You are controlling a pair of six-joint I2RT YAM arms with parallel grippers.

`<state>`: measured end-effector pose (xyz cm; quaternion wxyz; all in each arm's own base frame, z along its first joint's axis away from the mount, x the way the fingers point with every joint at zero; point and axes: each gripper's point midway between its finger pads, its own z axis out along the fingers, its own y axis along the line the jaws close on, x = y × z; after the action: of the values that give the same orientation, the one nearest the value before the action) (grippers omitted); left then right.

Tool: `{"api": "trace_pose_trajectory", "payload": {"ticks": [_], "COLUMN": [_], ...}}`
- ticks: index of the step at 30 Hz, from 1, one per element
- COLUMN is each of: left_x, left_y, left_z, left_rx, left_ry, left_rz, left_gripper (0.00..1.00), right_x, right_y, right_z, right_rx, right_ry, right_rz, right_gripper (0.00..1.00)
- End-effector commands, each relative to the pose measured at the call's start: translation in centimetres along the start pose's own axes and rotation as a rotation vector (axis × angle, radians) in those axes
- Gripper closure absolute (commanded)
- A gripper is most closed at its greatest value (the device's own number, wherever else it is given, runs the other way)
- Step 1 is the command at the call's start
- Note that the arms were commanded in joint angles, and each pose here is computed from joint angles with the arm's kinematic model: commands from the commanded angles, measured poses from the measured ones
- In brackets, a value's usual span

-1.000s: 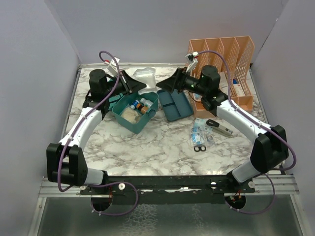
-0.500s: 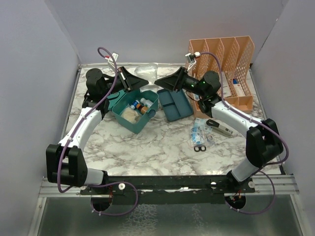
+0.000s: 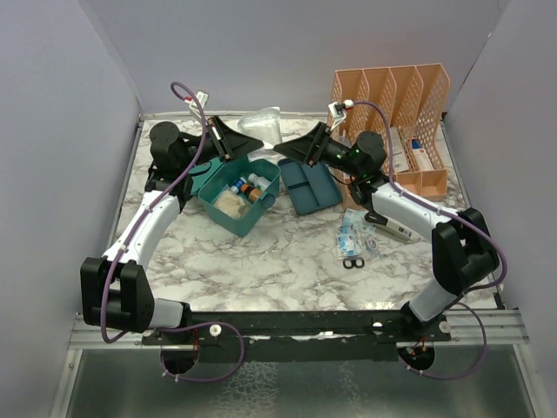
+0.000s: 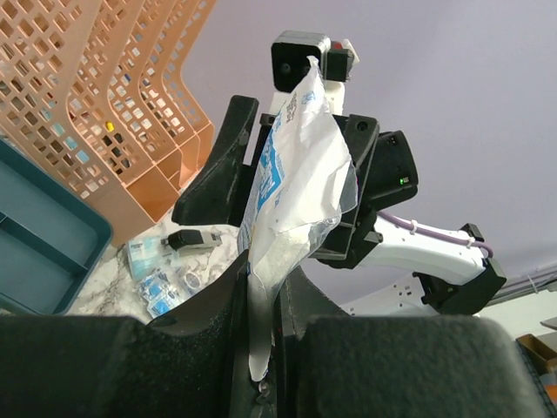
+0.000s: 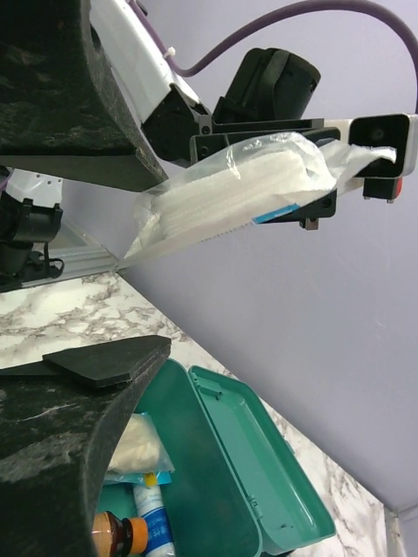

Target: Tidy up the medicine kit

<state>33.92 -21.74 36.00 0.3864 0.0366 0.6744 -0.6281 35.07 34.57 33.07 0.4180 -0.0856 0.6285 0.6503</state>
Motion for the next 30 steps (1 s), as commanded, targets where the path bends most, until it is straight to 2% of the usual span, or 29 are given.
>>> {"api": "trace_pose_trajectory", "payload": {"ticks": [1,5,8,10,16,21,23,25,27,30], "left_x": [-0.7,-0.5,-0.6,-0.6,-0.2,0.1,0.2,0.4,0.7,0.9], "left_y": [-3.4,-2.9,-2.4,-2.1,-0.8,-0.1,0.2,1.0,2.4,4.9], "left_z": [-0.3,-0.3,-0.3,-0.3,-0.4,-0.5,-0.6,-0.9,-1.3,-2.3], "left_rx": [0.079,0.069,0.057,0.048,0.022,0.006,-0.005,-0.032,-0.089,-0.228], "left_ry": [-0.005,-0.007,-0.018,-0.027,-0.033,-0.039,-0.045,-0.052,-0.057,-0.064], "left_rz": [0.078,0.069,0.065,0.064,0.044,0.038,0.041,0.044,0.044,0.075], "left_gripper": [0.88,0.88,0.88,0.88,0.87,0.83,0.77,0.66,0.50,0.36], "right_x": [-0.4,-0.7,-0.6,-0.5,-1.1,-1.4,-1.5,-1.4,-1.1,-0.5], "right_y": [0.6,3.2,4.2,4.3,4.8,4.2,3.8,3.1,2.1,0.2], "right_z": [0.6,0.5,0.1,-0.3,-0.6,-0.2,-0.1,0.1,0.4,0.8], "right_rx": [-0.059,-0.193,-0.238,-0.239,-0.232,-0.190,-0.169,-0.135,-0.092,-0.018], "right_ry": [0.008,0.014,0.018,0.001,-0.031,-0.031,-0.037,-0.032,-0.017,0.023], "right_rz": [-0.001,-0.028,-0.027,-0.013,-0.019,-0.008,0.000,0.012,0.019,0.023], "right_gripper": [0.33,0.37,0.44,0.50,0.52,0.70,0.81,0.88,0.93,0.97]}}
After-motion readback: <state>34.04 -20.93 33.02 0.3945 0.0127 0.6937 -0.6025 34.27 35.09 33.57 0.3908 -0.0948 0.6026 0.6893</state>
